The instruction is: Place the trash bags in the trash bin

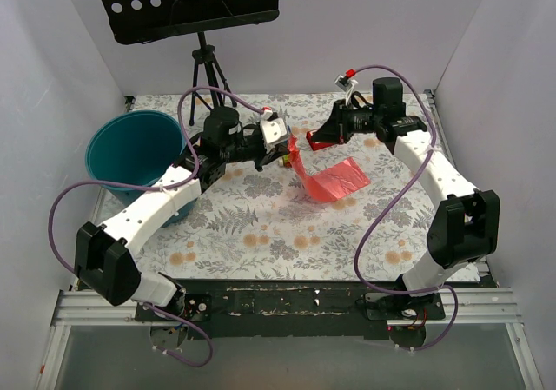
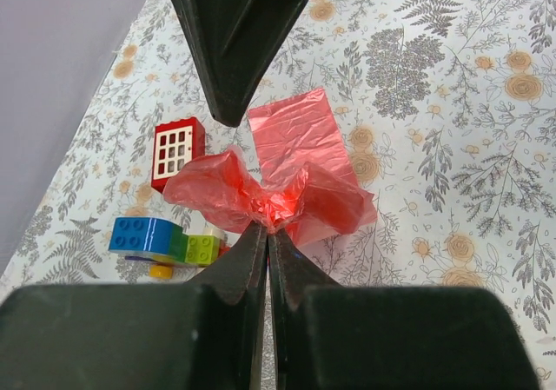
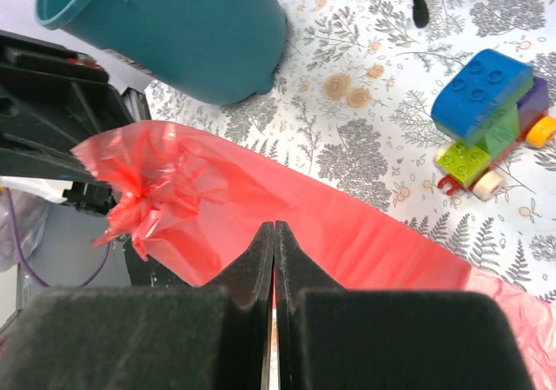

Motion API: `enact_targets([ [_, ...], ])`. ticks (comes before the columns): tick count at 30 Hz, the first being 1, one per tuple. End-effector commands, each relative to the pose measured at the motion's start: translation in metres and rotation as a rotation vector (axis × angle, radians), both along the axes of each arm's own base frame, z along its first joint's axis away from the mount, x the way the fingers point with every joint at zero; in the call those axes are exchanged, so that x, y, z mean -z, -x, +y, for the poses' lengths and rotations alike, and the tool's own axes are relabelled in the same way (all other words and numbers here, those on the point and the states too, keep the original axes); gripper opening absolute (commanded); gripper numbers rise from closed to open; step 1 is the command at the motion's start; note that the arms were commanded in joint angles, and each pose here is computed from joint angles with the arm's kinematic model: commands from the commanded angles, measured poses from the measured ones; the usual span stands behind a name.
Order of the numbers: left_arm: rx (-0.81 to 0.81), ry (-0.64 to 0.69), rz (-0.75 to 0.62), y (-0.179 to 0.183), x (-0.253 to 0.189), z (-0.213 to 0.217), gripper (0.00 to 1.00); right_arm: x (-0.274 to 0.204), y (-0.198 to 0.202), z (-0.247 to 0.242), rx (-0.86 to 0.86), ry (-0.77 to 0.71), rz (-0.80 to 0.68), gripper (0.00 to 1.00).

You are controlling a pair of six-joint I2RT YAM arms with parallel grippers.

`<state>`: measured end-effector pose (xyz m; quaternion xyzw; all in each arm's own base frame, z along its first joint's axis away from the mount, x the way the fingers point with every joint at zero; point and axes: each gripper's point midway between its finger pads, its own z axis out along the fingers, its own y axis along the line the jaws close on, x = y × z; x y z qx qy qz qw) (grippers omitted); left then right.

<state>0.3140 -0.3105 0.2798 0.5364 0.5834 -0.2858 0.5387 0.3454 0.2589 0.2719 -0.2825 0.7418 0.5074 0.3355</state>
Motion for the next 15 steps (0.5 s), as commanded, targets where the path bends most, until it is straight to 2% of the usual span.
enact_targets([
  [1, -0.018, 0.021, -0.068, 0.002, -0.02, 0.007, 0.0, -0.014, 0.003, -0.002, 0.012, 0.005, -0.05, 0.01],
  [2, -0.017, 0.021, -0.067, 0.002, -0.019, 0.007, 0.0, -0.019, 0.007, 0.0, -0.014, -0.02, -0.055, 0.02],
  [4, -0.009, 0.024, -0.068, 0.003, -0.019, 0.005, 0.0, -0.027, 0.015, 0.008, -0.058, -0.064, -0.023, 0.29],
  [6, 0.004, 0.034, -0.07, 0.005, -0.021, 0.003, 0.0, -0.031, 0.023, 0.017, -0.107, -0.084, -0.027, 0.4],
  [15, 0.01, 0.042, -0.08, 0.002, -0.024, -0.002, 0.0, -0.036, 0.043, 0.046, -0.252, -0.141, -0.003, 0.42],
])
